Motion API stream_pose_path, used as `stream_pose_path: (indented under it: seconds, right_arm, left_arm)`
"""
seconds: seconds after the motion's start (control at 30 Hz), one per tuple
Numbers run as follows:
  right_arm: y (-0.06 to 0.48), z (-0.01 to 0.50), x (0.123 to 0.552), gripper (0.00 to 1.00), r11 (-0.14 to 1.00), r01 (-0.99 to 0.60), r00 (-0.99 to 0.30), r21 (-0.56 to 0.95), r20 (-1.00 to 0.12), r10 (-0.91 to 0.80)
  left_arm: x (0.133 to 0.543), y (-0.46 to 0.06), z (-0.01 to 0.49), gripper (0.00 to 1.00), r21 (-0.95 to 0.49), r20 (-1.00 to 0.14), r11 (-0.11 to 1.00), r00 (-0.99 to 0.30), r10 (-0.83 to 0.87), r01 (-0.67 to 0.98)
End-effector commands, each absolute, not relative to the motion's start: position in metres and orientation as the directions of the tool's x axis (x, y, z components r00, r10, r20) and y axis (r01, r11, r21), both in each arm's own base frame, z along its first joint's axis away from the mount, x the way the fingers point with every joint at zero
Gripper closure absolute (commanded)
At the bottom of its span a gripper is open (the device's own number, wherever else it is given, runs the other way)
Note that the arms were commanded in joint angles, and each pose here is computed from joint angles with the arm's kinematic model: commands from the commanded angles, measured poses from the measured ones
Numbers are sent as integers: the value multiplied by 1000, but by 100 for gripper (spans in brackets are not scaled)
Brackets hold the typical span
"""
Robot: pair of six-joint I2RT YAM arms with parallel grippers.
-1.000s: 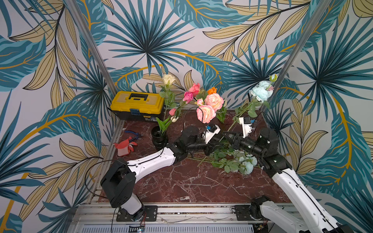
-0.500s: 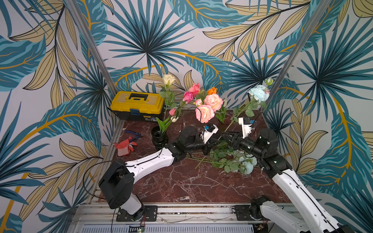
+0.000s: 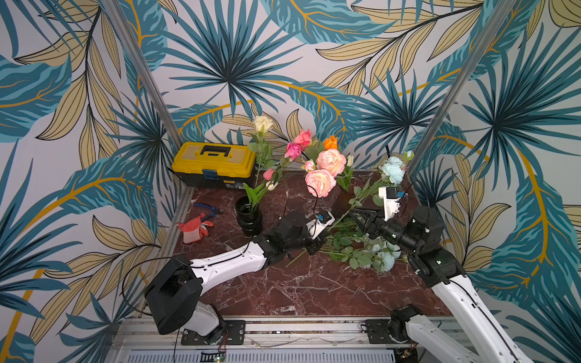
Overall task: Pick out blue flowers from the vase
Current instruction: Place the flower at the center of the board.
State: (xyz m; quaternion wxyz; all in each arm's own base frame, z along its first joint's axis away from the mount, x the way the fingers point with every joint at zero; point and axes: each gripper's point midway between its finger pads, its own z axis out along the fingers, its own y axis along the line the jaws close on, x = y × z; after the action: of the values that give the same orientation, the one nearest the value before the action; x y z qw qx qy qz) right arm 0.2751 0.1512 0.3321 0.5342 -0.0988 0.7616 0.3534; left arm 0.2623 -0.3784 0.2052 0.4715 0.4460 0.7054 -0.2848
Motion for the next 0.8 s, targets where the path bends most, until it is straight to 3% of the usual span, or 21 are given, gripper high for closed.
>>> stream_pose_path:
  seconds: [0.0, 0.33, 0.77]
  right_arm:
    - [146, 343, 273, 54, 754, -530, -370, 387, -906, 205]
    - [131, 354, 268, 54, 810, -484, -327, 331, -927, 184]
    - [127, 345, 283, 54, 816, -455, -344, 356, -916, 207]
  left_arm:
    - [259, -369, 196, 100, 147, -883, 441, -84, 463, 886]
    - [256, -365, 143, 100, 417, -680, 335, 46, 731, 845]
    - [283, -367, 106, 100, 569, -479, 223, 98, 873, 792]
